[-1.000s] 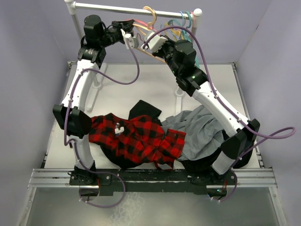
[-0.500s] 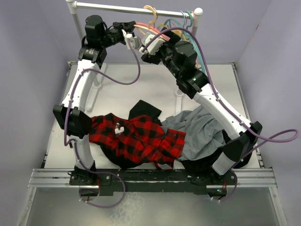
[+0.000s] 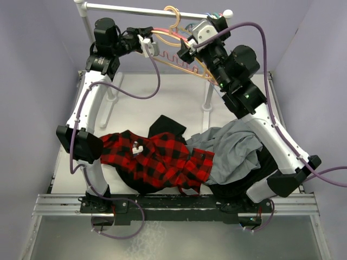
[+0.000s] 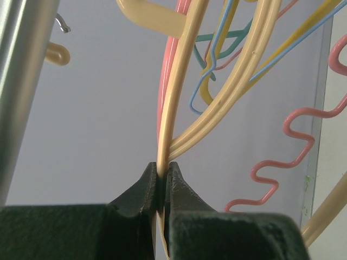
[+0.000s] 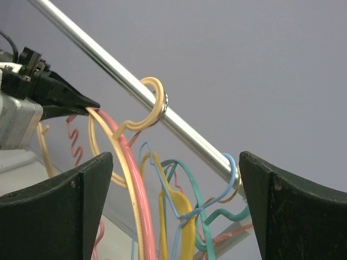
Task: Place the shirt on the hanger
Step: Pick up the hanger from the clothesline.
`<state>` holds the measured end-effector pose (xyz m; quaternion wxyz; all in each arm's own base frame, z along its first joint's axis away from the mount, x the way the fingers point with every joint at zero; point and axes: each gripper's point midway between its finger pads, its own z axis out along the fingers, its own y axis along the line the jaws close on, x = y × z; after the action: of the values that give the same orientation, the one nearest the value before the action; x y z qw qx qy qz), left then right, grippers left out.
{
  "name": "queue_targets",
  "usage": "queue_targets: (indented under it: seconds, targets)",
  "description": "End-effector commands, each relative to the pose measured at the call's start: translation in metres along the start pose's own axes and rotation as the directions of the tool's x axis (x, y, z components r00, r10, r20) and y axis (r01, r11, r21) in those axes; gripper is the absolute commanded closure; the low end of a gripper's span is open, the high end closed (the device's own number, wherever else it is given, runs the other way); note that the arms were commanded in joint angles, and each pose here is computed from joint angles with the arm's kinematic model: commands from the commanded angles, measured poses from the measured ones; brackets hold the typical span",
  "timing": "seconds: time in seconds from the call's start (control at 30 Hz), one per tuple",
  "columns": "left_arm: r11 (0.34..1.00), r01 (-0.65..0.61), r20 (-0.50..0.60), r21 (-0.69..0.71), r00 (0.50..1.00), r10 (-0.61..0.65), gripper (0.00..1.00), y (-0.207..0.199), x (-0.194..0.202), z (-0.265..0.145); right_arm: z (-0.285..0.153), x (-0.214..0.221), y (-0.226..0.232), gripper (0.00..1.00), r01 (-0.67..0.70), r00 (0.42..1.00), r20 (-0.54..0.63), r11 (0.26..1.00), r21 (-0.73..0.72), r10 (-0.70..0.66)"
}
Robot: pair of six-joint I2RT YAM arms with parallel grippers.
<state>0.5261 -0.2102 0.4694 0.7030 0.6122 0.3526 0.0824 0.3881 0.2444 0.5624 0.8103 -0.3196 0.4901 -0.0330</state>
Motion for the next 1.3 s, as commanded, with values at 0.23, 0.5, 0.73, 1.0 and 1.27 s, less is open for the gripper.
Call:
queue_targets:
  seconds: [0.23,0.5,0.73,1.0,1.27]
  targets:
    - [0.985,-0.058,0.06,-0.16,0.996,0.069,1.0,0.062,-0.049,-0.031,-0.003,-0.018,-0.031,0.0,-0.105,0.992,0.083,0.991,0.078,0.099]
    - [0.986,-0.021,0.078,-0.165,0.996,0.034,1.0,0.064,-0.052,-0.032,0.002,0.001,-0.037,0.0,-0.111,0.993,0.046,0.988,0.104,0.107]
    - [0.986,-0.054,0.051,-0.16,0.997,0.063,1.0,0.057,-0.041,-0.037,-0.006,0.0,-0.068,0.07,-0.304,0.951,0.085,0.951,0.055,0.299]
    - [0.979,-0.105,0.041,-0.176,0.993,0.114,1.0,0.062,-0.041,-0.048,-0.009,0.008,-0.046,0.2,-0.468,0.879,-0.069,0.822,-0.326,0.472]
    - [0.966,-0.174,0.038,-0.192,0.982,0.185,1.0,0.062,-0.041,-0.05,-0.03,0.014,-0.002,0.32,-0.461,0.878,-0.154,0.714,-0.527,0.453]
